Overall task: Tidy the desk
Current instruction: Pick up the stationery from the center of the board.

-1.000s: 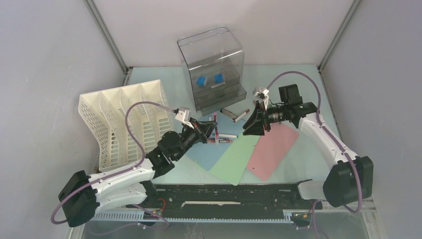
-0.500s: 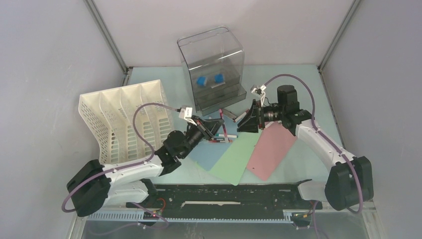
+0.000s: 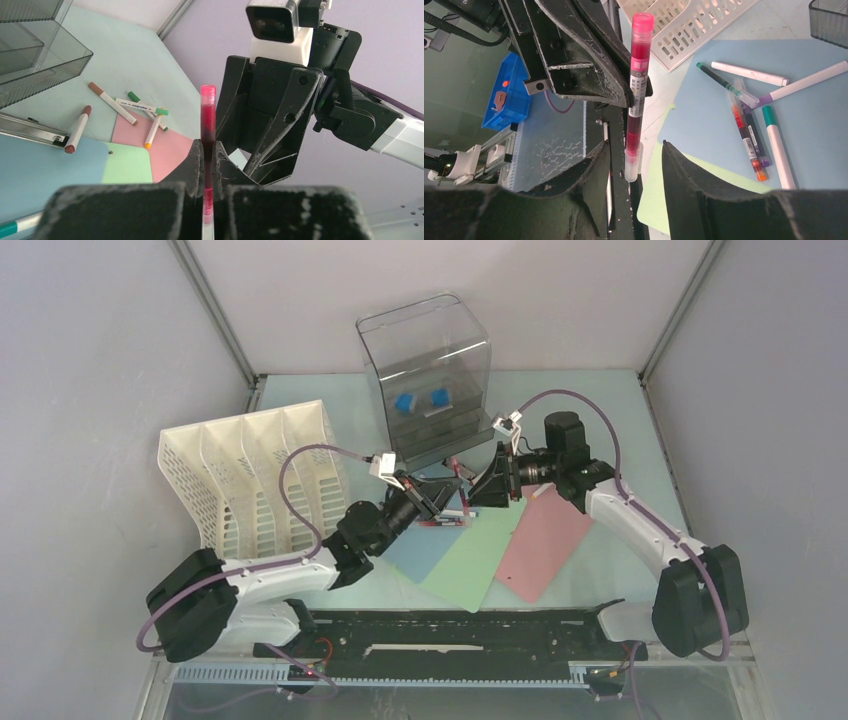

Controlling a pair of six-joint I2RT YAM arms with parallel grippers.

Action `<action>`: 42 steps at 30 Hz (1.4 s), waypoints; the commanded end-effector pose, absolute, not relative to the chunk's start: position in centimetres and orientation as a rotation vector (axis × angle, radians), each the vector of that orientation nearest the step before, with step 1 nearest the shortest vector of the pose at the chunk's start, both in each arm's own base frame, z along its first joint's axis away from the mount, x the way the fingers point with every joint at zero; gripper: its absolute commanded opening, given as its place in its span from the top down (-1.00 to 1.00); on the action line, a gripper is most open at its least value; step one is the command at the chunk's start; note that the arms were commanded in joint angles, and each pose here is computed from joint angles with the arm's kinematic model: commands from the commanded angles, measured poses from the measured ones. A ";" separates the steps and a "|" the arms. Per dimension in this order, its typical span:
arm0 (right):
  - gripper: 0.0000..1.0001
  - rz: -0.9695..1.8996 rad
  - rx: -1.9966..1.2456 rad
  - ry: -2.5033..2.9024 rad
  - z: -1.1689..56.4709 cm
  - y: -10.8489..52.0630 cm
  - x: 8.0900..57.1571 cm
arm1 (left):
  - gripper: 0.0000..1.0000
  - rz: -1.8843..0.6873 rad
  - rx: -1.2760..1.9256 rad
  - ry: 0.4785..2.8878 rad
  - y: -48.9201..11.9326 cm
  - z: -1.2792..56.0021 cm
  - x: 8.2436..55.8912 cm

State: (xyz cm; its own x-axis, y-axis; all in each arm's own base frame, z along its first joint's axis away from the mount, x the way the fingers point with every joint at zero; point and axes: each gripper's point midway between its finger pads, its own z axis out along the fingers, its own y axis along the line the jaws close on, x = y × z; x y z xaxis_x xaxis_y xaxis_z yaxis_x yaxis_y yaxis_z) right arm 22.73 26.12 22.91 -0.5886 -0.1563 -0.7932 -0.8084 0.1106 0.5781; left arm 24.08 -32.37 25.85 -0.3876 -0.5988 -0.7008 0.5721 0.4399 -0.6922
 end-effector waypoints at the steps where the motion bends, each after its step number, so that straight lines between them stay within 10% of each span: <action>1: 0.00 1.519 -0.950 1.821 23.1 26.8 22.7 | 1.00 -1.317 -0.019 1.436 -33.3 29.0 23.8; 11: 0.16 1.580 -0.963 1.844 22.6 27.9 22.0 | 0.99 -1.303 0.019 1.435 -34.0 29.0 23.6; 18: 0.83 1.577 -0.974 1.832 22.6 28.0 22.0 | 0.91 -1.284 0.041 1.430 -33.9 28.8 23.4; 36: 1.00 1.405 -1.125 1.782 21.9 27.3 21.9 | -0.96 -0.995 0.176 1.370 -28.6 28.7 22.7; 42: 0.97 1.302 -1.233 1.760 21.5 26.4 21.7 | -1.00 -0.874 0.202 1.413 -26.5 27.1 23.1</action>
